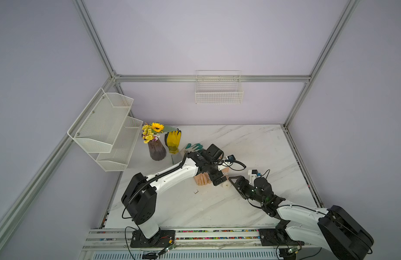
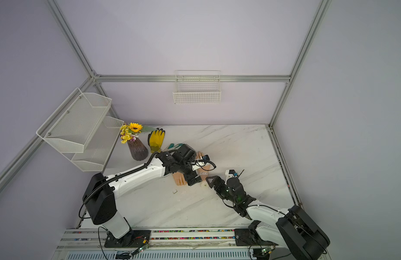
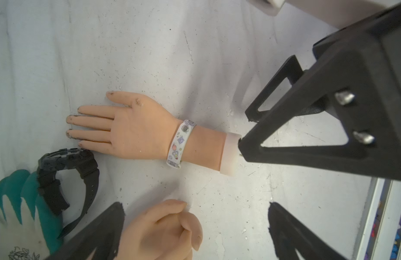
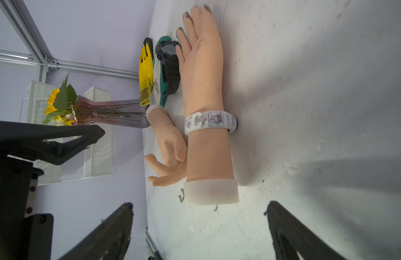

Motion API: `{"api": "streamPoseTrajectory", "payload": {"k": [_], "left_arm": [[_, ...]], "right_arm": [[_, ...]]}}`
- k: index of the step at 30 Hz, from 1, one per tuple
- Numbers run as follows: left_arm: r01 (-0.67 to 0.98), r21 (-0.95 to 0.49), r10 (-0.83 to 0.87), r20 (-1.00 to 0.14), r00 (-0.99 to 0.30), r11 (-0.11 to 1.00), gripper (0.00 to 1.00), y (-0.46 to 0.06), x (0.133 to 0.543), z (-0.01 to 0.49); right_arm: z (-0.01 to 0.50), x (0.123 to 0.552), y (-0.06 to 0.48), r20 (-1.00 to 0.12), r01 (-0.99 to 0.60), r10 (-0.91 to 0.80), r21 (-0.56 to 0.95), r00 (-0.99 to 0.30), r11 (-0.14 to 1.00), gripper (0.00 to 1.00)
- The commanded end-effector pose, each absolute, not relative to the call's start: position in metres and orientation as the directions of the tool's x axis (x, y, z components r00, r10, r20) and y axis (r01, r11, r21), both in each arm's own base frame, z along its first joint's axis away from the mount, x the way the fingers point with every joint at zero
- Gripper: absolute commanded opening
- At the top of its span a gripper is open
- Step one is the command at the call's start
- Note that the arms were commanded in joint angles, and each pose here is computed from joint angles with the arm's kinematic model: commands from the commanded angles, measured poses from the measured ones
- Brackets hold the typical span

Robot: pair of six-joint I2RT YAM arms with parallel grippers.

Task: Take off the watch
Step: Move the hand to the center of the board.

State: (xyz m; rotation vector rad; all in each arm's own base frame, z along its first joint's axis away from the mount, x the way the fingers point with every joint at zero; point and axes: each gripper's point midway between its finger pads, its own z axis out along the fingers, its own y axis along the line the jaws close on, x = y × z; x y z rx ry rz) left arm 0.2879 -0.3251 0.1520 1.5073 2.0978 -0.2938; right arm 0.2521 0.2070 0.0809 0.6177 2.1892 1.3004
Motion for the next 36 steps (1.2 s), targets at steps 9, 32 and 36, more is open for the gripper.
{"api": "streamPoseTrajectory", "payload": {"k": [9,32,36], "left_arm": [[0.787,0.178,0.583,-0.769,-0.264,0.591,1.0,-0.313,0.307,0.199],[0.893,-0.033,0.501,-0.818,-0.282,0.449,1.0,-0.326,0.245,0.183],[0.808,-0.223,0.334,-0.827,-0.453,0.545,1.0,-0.332,0.248,0.179]], "right_arm": [[0.06,0.275,0.248,-0.179,0.081,0.55,0.906,-0.816,0.414,0.63],[0.037,0.209,0.195,-0.269,0.09,0.397,0.721,-0.878,0.687,0.46],[0.04,0.211,0.187,-0.269,0.13,0.452,0.726,-0.85,0.675,0.62]]}}
